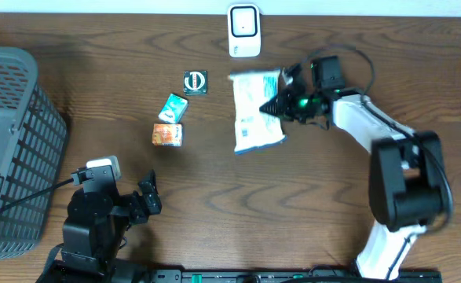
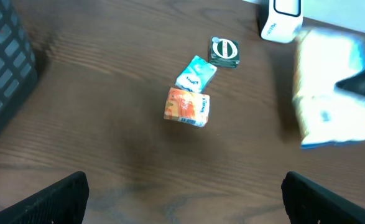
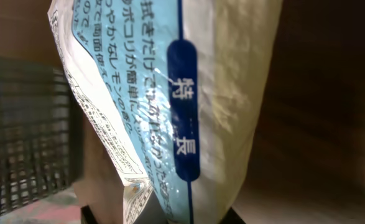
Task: Scan the item barcode
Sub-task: 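Lift the snack bag upright and carry it to the scanner, then hold the snack bag in front of the scanner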
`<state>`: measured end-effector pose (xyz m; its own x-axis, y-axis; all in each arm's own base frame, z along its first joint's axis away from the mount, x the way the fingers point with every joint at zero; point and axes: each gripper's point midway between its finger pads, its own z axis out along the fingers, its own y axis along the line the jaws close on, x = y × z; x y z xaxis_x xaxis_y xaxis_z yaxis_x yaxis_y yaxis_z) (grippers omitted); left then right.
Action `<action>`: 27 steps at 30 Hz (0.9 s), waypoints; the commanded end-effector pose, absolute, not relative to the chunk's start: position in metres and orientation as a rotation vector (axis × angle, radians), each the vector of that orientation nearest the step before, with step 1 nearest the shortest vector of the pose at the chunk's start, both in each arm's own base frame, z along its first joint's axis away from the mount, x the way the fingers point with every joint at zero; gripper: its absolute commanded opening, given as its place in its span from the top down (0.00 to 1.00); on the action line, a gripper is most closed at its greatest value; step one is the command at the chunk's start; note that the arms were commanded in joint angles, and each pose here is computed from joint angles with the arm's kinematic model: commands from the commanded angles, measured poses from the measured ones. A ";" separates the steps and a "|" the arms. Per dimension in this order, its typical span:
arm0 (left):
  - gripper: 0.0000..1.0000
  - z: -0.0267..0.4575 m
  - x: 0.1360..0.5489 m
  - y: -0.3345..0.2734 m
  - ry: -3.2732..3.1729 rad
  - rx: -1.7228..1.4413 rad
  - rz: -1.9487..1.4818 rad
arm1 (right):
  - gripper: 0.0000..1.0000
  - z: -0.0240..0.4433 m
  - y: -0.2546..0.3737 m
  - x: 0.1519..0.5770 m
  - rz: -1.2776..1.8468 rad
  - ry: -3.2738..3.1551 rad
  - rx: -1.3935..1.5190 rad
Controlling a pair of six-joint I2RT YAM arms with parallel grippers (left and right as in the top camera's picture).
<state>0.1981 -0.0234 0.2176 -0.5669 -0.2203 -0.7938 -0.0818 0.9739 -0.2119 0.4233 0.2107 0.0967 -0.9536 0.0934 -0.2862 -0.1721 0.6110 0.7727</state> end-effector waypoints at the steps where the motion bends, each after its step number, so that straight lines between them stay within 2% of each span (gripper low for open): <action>1: 0.02 0.218 0.198 -0.021 2.168 -0.224 -0.176 | 0.99 0.176 0.216 0.422 1.297 2.349 -0.183; 7: 0.02 0.218 0.199 -0.021 2.169 -0.224 -0.176 | 0.99 0.254 0.220 0.407 1.350 2.149 -0.291; 12: 0.02 0.218 0.198 -0.021 2.168 -0.224 -0.176 | 0.99 0.291 0.219 0.396 1.374 2.078 -0.287; 27: 0.02 0.218 0.198 -0.021 2.168 -0.224 -0.176 | 0.99 0.297 0.228 0.385 1.437 2.094 -0.267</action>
